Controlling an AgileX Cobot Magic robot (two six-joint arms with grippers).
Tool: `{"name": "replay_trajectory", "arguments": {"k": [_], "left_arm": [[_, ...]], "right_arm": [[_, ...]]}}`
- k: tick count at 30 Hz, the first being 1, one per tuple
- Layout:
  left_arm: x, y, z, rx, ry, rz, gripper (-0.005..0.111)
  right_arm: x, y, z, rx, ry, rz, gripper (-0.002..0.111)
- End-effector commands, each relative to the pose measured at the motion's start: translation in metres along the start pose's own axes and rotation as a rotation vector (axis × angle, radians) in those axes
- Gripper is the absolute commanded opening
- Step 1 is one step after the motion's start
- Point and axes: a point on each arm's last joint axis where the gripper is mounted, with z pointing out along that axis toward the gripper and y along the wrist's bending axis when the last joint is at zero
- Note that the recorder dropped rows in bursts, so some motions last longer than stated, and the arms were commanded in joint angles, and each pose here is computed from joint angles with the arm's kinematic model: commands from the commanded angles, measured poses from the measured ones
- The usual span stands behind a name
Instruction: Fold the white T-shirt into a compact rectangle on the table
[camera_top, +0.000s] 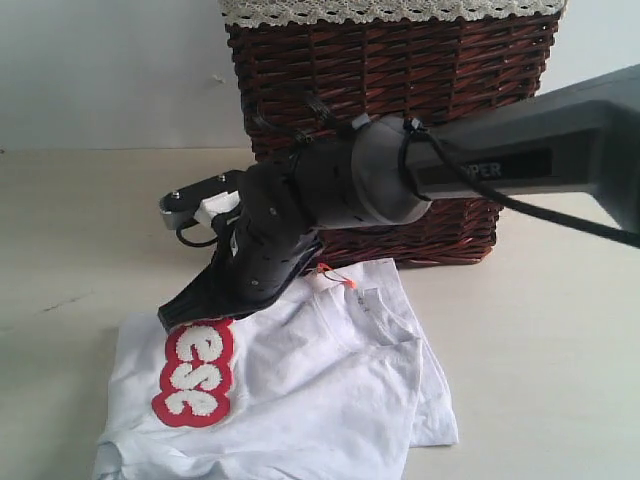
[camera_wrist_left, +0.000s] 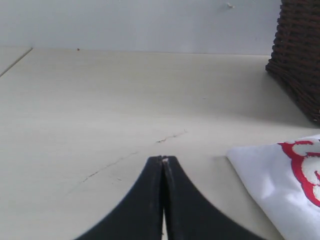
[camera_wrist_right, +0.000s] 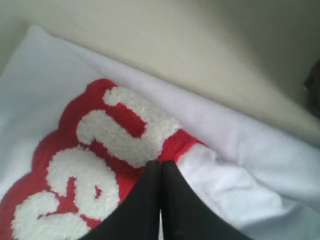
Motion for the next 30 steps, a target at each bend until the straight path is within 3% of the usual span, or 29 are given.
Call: {"name": "replay_trajectory", "arguments": {"k": [1,5,9,16,21,26,30], "left_arm": [[-0.001,0.0,0.0,0.003,-0.011,-0.012,0.0],[-0.001,0.0,0.0,0.003,-0.011,-0.012,0.0],[-0.001,0.0,0.0,0.003,-0.011,-0.012,0.0],[-0.001,0.0,0.0,0.003,-0.011,-0.012,0.0],[-0.001,0.0,0.0,0.003,-0.011,-0.012,0.0],[-0.001,0.0,0.0,0.003,-0.011,-0.012,0.0],[-0.001,0.0,0.0,0.003,-0.011,-0.012,0.0]], "right_arm": [[0.002,0.013,-0.025,-0.029,0.058,-0.05,0.0],[0.042,0.079,-0.031,-0.14,0.128,-0.212,0.0],[0.056,0.11,-0.005,-0.168,0.155,-0.261,0.0],[0.013,0.135,0.004,-0.216,0.039,-0.252,0.0],[0.006,0.127,-0.026,-0.16,0.024,-0.311,0.0],[0.009,0.072,-0.066,0.012,-0.089,-0.174,0.0],[0.036,0.028,-0.087,0.023,-0.126,-0.08,0.0]]}}
